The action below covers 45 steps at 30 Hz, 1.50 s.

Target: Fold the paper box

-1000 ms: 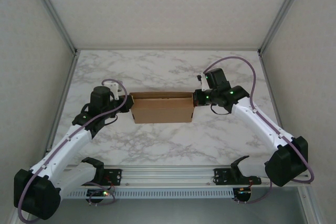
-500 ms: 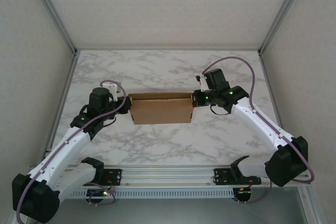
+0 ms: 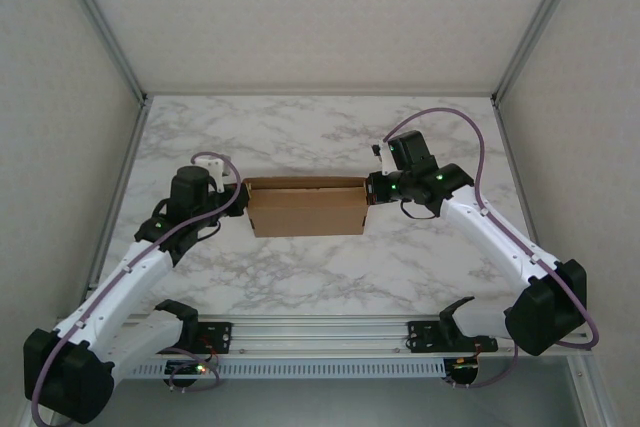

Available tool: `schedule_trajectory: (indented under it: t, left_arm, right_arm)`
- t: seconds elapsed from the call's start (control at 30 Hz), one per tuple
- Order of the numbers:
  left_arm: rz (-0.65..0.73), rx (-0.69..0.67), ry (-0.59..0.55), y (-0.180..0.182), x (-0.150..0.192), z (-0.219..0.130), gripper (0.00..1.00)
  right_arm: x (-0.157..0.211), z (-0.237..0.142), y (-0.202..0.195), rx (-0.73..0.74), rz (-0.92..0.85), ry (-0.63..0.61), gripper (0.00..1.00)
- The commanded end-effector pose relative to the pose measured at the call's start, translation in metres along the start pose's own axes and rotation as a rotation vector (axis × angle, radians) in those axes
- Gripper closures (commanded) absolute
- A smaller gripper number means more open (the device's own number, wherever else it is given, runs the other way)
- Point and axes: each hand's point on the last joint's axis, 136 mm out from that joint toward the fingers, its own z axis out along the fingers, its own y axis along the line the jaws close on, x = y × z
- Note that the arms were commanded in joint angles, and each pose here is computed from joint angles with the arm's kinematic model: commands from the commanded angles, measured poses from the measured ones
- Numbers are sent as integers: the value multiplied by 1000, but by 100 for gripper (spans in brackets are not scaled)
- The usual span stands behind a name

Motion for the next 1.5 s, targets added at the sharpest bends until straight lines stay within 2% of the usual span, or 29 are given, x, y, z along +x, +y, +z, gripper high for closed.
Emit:
schedule_trajectory:
  t: [0.0,0.2,0.63,0.87,1.17,1.47]
  left_arm:
    - [-12,-84,28,16,11,3,95]
    - [47,-160,-1,24,0,-5,97]
    - [80,-162,-3,21,3,-5,98]
    - [58,-112,2,6,17,2,99]
    - [-25,-123,-154,4,26,-12,100]
    - [-86,-126,-147,8,52,-6,100]
  right_arm:
    - [44,10,-20,80,17,154,100]
    - [45,8,-26,107,-25,147,100]
    - [41,6,-25,108,-43,145,100]
    - [46,8,-22,79,-7,137,100]
    - [45,4,-21,56,-7,-13,100]
    - [57,4,-29,53,23,-89,100]
